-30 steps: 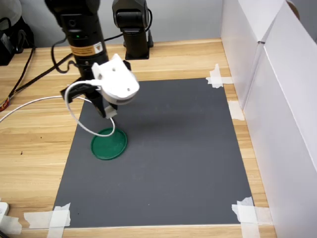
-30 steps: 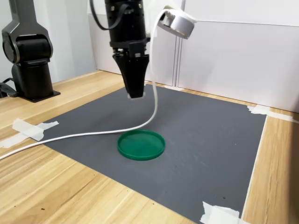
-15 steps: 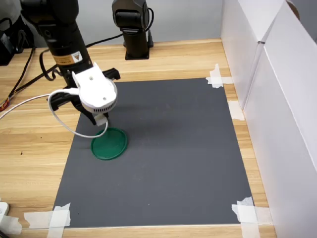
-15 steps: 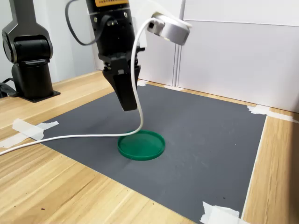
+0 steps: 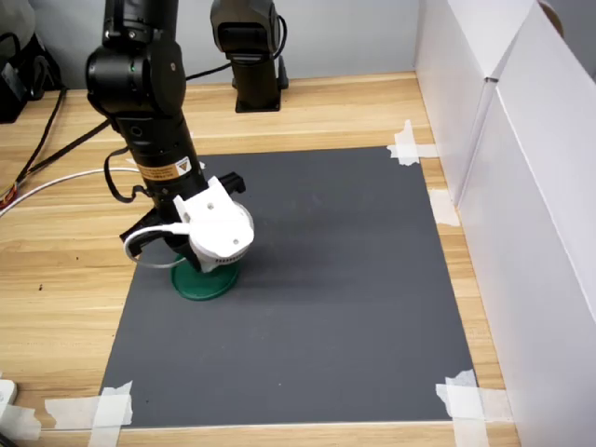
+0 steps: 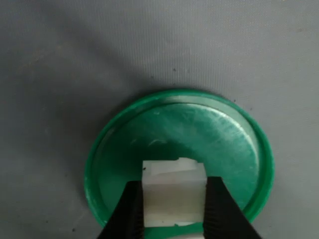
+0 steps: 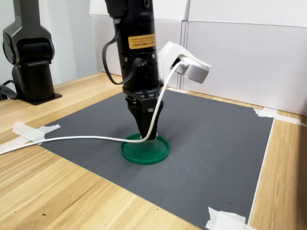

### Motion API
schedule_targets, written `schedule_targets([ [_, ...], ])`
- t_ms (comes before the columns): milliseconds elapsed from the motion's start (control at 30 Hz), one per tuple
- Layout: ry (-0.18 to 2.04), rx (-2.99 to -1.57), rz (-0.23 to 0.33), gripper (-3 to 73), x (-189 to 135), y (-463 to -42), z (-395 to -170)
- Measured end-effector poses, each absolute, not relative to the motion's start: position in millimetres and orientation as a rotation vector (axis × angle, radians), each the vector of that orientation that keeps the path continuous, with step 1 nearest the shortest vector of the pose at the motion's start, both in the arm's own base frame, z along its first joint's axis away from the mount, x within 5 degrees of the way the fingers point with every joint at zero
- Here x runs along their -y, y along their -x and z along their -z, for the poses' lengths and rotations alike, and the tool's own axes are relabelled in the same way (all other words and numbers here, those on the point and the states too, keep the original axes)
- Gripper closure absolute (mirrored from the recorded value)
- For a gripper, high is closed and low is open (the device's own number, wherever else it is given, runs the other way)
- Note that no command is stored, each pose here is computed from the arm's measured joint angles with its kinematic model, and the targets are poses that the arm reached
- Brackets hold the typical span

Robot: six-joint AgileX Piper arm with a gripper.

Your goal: Grasp a white terminal and put it in the green lid.

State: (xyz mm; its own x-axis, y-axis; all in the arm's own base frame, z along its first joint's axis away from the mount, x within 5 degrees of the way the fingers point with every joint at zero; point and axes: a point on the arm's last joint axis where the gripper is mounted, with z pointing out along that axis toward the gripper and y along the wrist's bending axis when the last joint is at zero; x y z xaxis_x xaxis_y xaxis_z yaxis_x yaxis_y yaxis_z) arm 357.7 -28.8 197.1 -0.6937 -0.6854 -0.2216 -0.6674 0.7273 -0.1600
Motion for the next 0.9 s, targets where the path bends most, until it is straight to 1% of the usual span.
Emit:
schedule_targets([
  [100, 1.091, -2.664, 0.098, 42.1, 29, -358, -195],
  [233, 1.126, -2.695, 0.075, 42.1, 29, -358, -186],
  [300, 1.137, -2.702, 0.073, 41.1, 30, -358, -184],
  [367, 1.140, -2.701, 0.074, 37.4, 30, -358, -184],
  [500, 1.138, -2.698, 0.075, 24.5, 29, -358, -184],
  [567, 1.130, -2.689, 0.077, 19.8, 29, -357, -187],
  [633, 1.109, -2.667, 0.082, 17.0, 28, -357, -195],
  [767, 1.063, -2.590, 0.123, 16.6, 27, -353, -221],
  [833, 1.030, -2.548, 0.130, 18.3, 25, -349, -236],
  [900, 0.987, -2.497, 0.131, 22.6, 22, -343, -255],
])
